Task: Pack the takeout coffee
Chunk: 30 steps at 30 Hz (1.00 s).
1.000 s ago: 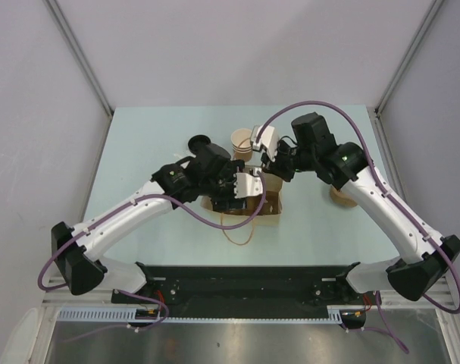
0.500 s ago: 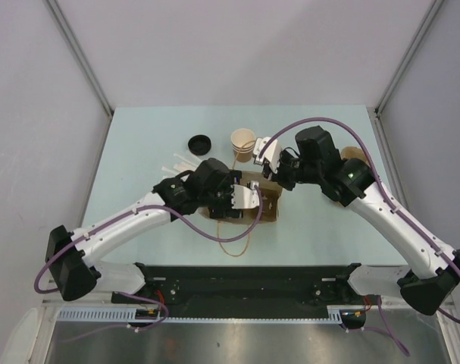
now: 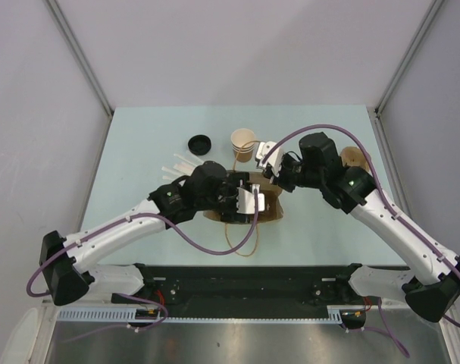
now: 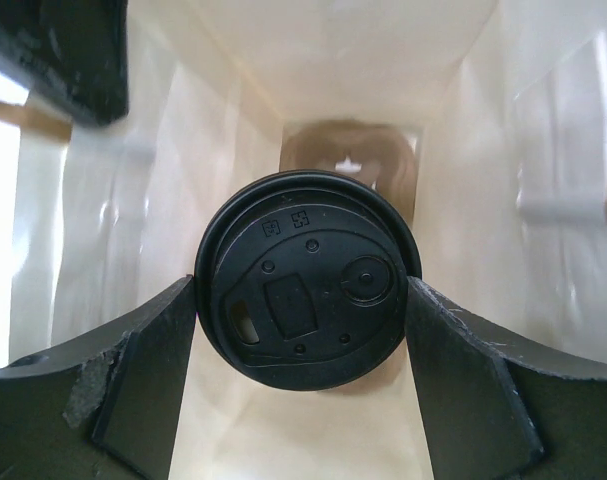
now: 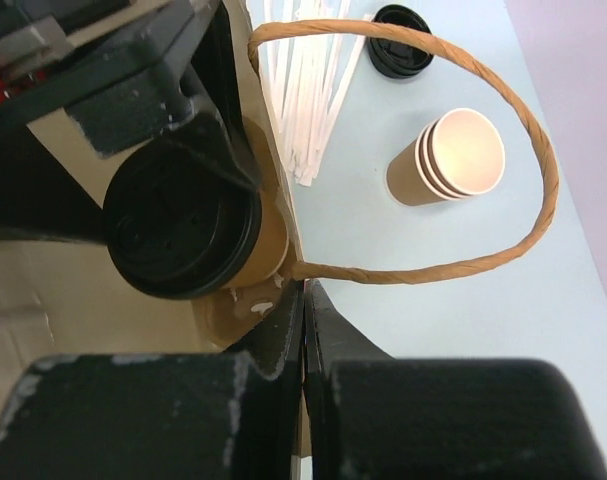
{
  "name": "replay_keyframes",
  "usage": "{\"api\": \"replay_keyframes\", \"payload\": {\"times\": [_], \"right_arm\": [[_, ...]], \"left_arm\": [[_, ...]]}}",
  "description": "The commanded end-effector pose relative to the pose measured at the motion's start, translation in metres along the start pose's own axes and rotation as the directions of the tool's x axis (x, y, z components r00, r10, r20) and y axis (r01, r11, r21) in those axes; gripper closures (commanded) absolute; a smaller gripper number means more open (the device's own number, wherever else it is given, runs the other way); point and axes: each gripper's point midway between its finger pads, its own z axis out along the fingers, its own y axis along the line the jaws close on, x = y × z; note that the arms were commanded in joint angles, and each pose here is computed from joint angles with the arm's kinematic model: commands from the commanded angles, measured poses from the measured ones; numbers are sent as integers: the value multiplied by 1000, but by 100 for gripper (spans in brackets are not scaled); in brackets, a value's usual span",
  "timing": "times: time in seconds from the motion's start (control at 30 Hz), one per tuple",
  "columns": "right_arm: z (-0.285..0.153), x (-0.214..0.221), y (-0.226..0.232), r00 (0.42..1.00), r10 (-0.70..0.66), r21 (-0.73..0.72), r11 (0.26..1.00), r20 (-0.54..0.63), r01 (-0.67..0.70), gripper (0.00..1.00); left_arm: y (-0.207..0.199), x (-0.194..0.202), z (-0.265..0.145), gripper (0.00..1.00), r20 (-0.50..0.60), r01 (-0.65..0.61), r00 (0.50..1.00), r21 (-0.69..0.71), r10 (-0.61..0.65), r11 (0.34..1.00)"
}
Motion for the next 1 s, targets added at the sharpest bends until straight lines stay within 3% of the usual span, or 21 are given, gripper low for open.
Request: {"api": "replay_keyframes", "payload": {"times": [0.0,0.97], "right_arm": [[-8,-19,-5,996,-43,37,999,84,40,100],[-23,-18,44,975,-180,30,984,133,177,100]], "left_arm": [[-3,-13,17,69,86,-7,996,1,7,1000],[-43,9,47,73,128,-89,988,6,88,996]]}}
